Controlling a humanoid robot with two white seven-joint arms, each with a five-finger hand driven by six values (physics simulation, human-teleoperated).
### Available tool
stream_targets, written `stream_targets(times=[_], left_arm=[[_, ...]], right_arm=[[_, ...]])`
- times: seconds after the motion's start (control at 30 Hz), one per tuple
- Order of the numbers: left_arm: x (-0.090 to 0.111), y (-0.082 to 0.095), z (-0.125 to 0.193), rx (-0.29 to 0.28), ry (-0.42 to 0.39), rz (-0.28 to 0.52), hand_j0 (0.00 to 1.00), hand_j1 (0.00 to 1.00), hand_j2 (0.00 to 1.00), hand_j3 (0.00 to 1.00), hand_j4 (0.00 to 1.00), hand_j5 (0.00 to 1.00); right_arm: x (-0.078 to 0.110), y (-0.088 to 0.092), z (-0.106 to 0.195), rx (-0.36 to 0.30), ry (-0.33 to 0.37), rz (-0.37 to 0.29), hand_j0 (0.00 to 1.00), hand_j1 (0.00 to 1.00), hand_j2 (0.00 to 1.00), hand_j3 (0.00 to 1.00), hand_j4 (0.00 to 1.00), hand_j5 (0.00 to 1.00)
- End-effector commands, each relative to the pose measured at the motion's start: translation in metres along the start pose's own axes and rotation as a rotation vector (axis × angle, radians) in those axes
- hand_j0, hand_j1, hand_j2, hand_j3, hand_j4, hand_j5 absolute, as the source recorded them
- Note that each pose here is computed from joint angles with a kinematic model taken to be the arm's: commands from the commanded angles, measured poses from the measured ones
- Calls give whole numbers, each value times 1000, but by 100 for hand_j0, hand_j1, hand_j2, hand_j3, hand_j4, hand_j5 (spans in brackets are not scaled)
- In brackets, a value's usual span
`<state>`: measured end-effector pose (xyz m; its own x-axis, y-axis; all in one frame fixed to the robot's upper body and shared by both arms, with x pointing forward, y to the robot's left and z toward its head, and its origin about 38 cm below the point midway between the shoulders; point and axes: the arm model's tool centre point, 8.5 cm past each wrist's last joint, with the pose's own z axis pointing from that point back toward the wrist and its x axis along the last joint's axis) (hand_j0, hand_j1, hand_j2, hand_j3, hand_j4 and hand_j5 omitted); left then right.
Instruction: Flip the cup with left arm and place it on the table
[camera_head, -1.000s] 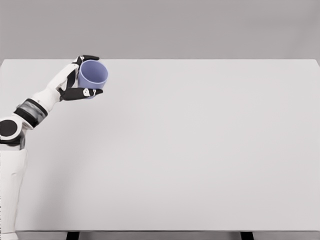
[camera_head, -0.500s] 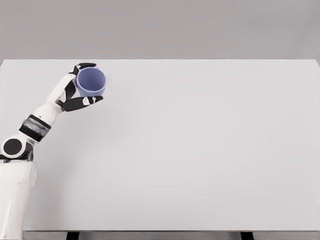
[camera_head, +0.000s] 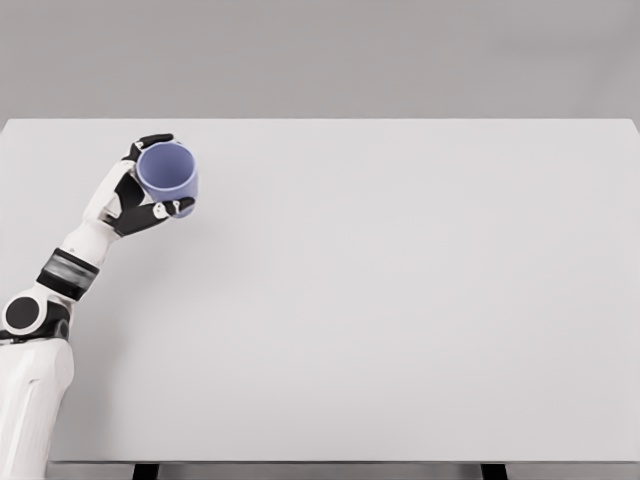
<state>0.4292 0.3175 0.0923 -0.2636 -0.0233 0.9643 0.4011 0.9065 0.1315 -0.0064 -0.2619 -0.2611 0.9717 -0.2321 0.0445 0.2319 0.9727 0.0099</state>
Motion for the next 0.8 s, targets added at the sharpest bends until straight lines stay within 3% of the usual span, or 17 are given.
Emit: stream_targets(times=[0.0, 0.2, 0.77], left_arm=[[-8, 4, 5, 31, 7, 57, 53, 53, 53, 53, 53, 53], [-21, 6, 11, 55, 42, 112, 53, 53, 53, 53, 53, 53], [-28, 2, 14, 51, 63, 116, 56, 56, 56, 56, 56, 56]], right_arm=[[0, 0, 0, 0, 0, 1, 100, 100, 100, 100, 100, 100], [0, 0, 0, 0, 1, 1, 100, 100, 100, 100, 100, 100], [0, 0, 0, 0, 0, 0, 100, 100, 100, 100, 100, 100]])
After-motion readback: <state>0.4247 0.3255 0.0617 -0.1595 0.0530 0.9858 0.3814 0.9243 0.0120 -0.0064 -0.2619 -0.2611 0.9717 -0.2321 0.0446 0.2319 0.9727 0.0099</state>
